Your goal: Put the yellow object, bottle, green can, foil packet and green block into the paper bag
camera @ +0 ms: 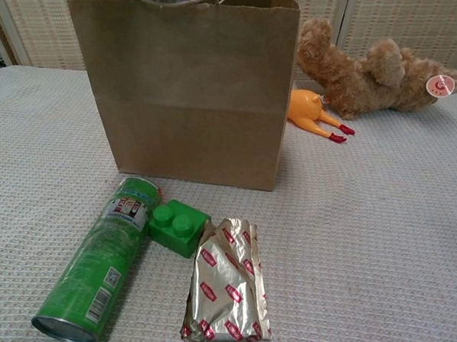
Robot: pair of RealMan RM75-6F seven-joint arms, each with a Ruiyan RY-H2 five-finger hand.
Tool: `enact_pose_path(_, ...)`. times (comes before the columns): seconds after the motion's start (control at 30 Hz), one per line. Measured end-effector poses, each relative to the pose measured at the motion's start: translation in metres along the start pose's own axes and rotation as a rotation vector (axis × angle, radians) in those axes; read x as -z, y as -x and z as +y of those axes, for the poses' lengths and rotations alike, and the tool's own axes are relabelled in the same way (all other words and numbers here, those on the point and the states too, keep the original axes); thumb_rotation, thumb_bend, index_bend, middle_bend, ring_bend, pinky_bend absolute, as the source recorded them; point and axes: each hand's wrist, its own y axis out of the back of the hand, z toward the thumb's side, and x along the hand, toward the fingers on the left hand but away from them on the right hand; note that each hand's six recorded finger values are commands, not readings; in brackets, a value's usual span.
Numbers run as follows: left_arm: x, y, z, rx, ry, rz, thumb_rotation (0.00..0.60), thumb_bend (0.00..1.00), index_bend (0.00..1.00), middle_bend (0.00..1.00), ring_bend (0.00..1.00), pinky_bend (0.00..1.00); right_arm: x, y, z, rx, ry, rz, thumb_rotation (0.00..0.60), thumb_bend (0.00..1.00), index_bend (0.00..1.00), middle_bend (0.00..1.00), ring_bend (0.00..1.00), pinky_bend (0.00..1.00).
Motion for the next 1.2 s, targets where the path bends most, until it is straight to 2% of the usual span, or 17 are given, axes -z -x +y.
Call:
enact_pose_path(0.1,0.000,0.000,-0.001,0.002,-0.001,-0.002,0.600,0.46,0.00,0.02,0.00,0.17,0.000,0.000,0.000,-0.001,-0.001,0.000,0.600,0.03,0.00,0.00,0.00,0.00)
enact_pose_path(0.43,0.002,0.002,0.002,-0.006,0.015,0.003,0.600,0.47,0.00,0.01,0.00,0.17,0.000,0.000,0.000,0.000,-0.003,-0.001,0.600,0.03,0.00,0.00,0.00,0.00)
enact_pose_path(0.57,0.007,0.004,0.012,-0.034,-0.001,0.003,0.600,0.51,0.06,0.07,0.04,0.21,0.000,-0.001,0.000,0.001,-0.004,-0.001,0.600,0.03,0.00,0.00,0.00,0.00)
enact_pose_path(0.67,0.015,0.006,0.028,-0.081,-0.038,0.001,0.600,0.56,0.16,0.14,0.09,0.27,0.000,-0.001,0.001,0.002,-0.004,0.001,0.600,0.03,0.00,0.00,0.00,0.00)
enact_pose_path(0.77,0.031,0.009,0.049,-0.125,-0.064,0.028,0.600,0.60,0.21,0.18,0.10,0.28,0.000,-0.001,0.000,0.002,-0.005,0.002,0.600,0.03,0.00,0.00,0.00,0.00)
enact_pose_path(1.0,0.071,0.026,0.095,-0.209,0.018,0.116,0.600,0.60,0.23,0.19,0.12,0.29,-0.001,-0.001,-0.001,0.001,-0.006,0.000,0.600,0.03,0.00,0.00,0.00,0.00)
enact_pose_path(1.1,0.094,0.040,0.113,-0.235,0.022,0.153,0.600,0.60,0.23,0.19,0.12,0.29,-0.001,0.000,-0.001,-0.003,-0.004,-0.001,0.600,0.03,0.00,0.00,0.00,0.00)
enact_pose_path(1.2,0.115,0.055,0.122,-0.238,0.002,0.177,0.600,0.60,0.23,0.20,0.12,0.29,-0.001,0.000,-0.001,-0.002,-0.006,-0.001,0.600,0.03,0.00,0.00,0.00,0.00)
